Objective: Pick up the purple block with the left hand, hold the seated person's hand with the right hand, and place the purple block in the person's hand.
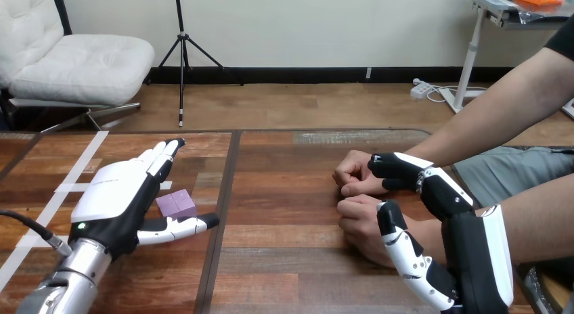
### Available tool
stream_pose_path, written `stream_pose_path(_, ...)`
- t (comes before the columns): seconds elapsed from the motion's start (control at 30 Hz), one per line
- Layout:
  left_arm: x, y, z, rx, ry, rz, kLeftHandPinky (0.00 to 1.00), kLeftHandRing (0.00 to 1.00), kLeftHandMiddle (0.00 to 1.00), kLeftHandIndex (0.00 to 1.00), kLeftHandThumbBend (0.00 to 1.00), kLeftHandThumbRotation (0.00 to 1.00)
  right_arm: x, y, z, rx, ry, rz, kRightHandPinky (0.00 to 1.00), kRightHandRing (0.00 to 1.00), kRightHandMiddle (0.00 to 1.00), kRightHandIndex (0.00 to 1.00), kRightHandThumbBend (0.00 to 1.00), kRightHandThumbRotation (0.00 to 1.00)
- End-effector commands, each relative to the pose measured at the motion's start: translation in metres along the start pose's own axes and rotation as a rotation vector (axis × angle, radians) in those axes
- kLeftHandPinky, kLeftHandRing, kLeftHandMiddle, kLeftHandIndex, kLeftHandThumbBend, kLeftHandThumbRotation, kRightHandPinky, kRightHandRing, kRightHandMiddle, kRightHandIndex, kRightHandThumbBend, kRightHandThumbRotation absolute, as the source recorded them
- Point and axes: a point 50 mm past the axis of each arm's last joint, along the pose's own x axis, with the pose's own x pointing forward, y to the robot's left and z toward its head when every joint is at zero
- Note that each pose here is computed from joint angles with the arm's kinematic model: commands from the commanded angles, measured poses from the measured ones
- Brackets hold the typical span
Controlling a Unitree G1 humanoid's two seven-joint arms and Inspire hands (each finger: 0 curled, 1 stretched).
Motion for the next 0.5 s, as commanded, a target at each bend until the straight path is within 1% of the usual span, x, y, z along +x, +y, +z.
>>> stream_pose_path(0.0,0.0181,0.0184,0.0086,0.003,-0.051,0.083,0.91,0.94,0.97,0.97,0.8,0.75,0.0131,-0.0033,0.005,-0.002,-0.068,-0.008,0.66,0.7,0.71,0.7,0.32,0.53)
stream_pose_path(0.33,0.0191,0.0159,0.0089,-0.017,-0.05,0.091,0.89,0.92,0.95,0.95,0.79,0.74,0.0131,-0.0038,0.0054,-0.004,-0.066,-0.006,0.65,0.7,0.71,0.7,0.32,0.53)
stream_pose_path(0.47,0.0197,0.0138,0.0087,-0.017,-0.045,0.082,0.88,0.91,0.94,0.95,0.78,0.74,0.0127,-0.0042,0.0055,-0.008,-0.065,-0.005,0.65,0.7,0.71,0.7,0.32,0.53)
